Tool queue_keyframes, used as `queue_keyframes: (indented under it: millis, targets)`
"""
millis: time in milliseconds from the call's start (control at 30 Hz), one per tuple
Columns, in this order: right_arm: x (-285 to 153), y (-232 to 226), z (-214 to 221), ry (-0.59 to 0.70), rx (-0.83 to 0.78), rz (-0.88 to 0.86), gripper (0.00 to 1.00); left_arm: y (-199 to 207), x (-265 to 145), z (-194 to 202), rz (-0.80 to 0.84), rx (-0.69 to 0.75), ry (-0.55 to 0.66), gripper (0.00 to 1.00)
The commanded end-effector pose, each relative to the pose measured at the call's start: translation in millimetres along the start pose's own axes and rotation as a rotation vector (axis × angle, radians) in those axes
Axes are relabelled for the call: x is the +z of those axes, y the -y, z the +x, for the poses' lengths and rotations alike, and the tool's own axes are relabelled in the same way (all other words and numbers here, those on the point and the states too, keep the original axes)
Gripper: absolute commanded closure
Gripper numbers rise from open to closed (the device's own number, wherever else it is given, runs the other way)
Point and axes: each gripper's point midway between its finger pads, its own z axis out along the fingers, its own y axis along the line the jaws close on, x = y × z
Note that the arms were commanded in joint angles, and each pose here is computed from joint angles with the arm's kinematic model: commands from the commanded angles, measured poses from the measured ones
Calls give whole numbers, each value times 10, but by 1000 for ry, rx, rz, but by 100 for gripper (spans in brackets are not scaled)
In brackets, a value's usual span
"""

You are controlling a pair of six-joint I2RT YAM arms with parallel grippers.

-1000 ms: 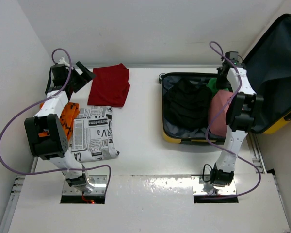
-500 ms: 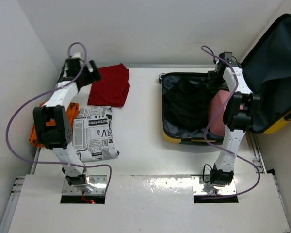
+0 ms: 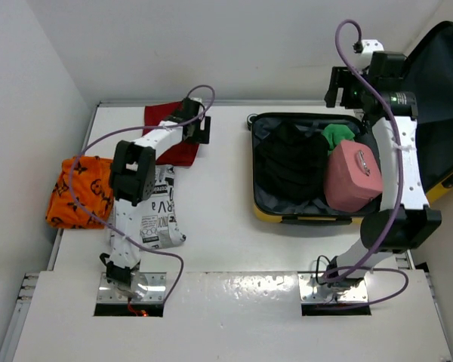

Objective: Pack the luggage

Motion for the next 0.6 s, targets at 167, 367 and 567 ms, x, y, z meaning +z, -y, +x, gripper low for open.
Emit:
queue_keyframes:
  millis: [167,367,567]
  targets:
    - [-141,-7,399,-80,51,-8,21,-208,336,315,-105,17,-93,4]
    - [-293,11,455,-79,70,-7,31,-88,437,592,36,-18,-180,66]
    - [-456,40,461,-55,94,4,35,235,88,272,269,-143,-86,97]
